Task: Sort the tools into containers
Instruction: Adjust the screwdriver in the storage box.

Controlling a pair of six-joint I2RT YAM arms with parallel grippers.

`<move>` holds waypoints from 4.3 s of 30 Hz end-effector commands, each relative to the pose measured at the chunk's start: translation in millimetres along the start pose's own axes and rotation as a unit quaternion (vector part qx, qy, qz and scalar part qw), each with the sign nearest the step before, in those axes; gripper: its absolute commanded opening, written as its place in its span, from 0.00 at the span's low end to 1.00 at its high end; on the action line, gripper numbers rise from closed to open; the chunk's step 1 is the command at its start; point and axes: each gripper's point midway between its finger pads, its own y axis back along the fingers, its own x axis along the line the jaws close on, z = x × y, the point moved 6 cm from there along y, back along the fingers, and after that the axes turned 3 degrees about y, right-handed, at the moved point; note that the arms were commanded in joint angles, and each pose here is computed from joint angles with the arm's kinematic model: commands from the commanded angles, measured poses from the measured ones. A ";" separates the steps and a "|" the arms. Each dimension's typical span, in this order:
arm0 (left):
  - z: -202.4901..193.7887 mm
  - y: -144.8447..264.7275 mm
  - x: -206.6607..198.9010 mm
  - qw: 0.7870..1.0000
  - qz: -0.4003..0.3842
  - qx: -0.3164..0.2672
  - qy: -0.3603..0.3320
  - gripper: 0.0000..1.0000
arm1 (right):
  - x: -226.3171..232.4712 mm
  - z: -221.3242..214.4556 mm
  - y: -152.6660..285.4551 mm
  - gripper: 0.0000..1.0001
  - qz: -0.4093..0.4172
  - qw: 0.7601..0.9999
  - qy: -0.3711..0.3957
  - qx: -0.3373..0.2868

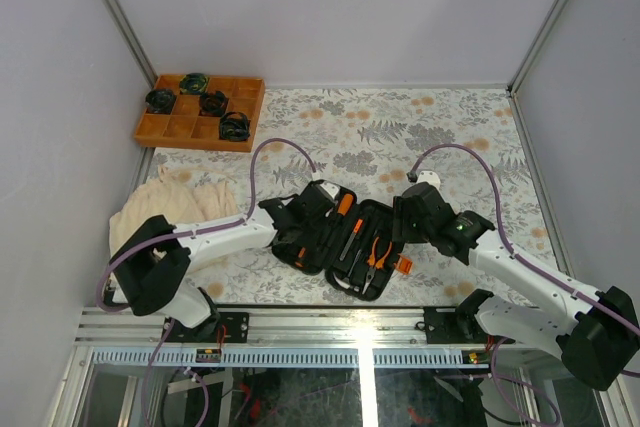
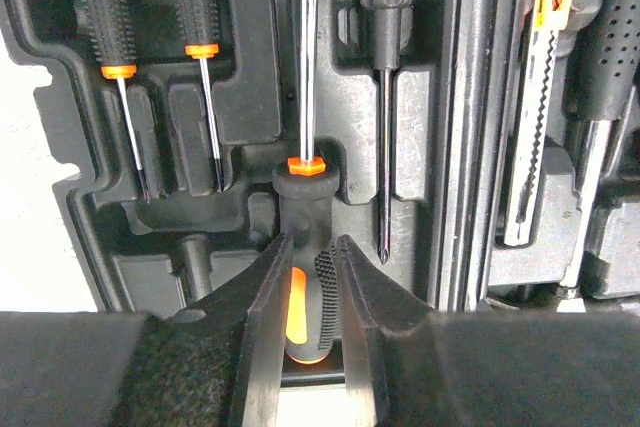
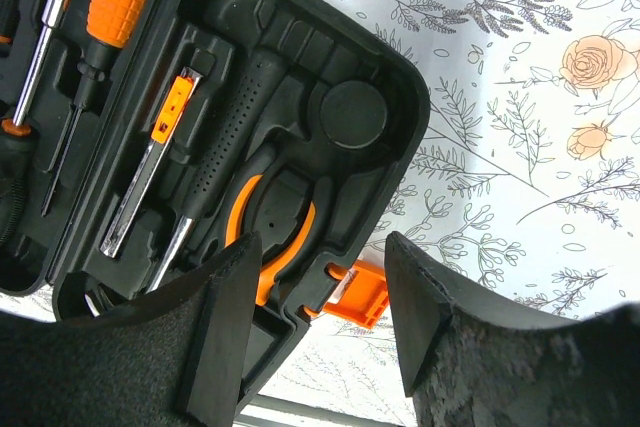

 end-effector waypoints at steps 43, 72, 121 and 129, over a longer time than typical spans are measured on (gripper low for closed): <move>-21.9 0.8 10.3 0.998 0.024 -0.006 0.062 0.20 | 17.3 27.8 21.4 0.62 0.071 0.995 -0.014 -0.063; -75.0 -3.1 1.5 0.994 -0.012 0.027 0.103 0.02 | 39.9 41.8 15.1 0.67 0.110 0.988 -0.090 -0.065; -83.0 1.5 -7.3 0.992 -0.055 -0.001 0.117 0.00 | 111.2 86.2 -29.1 0.56 0.179 0.966 -0.183 -0.047; -84.5 0.6 -7.8 0.992 -0.057 0.003 0.115 0.00 | 124.2 78.1 -52.3 0.39 0.148 0.974 -0.171 -0.025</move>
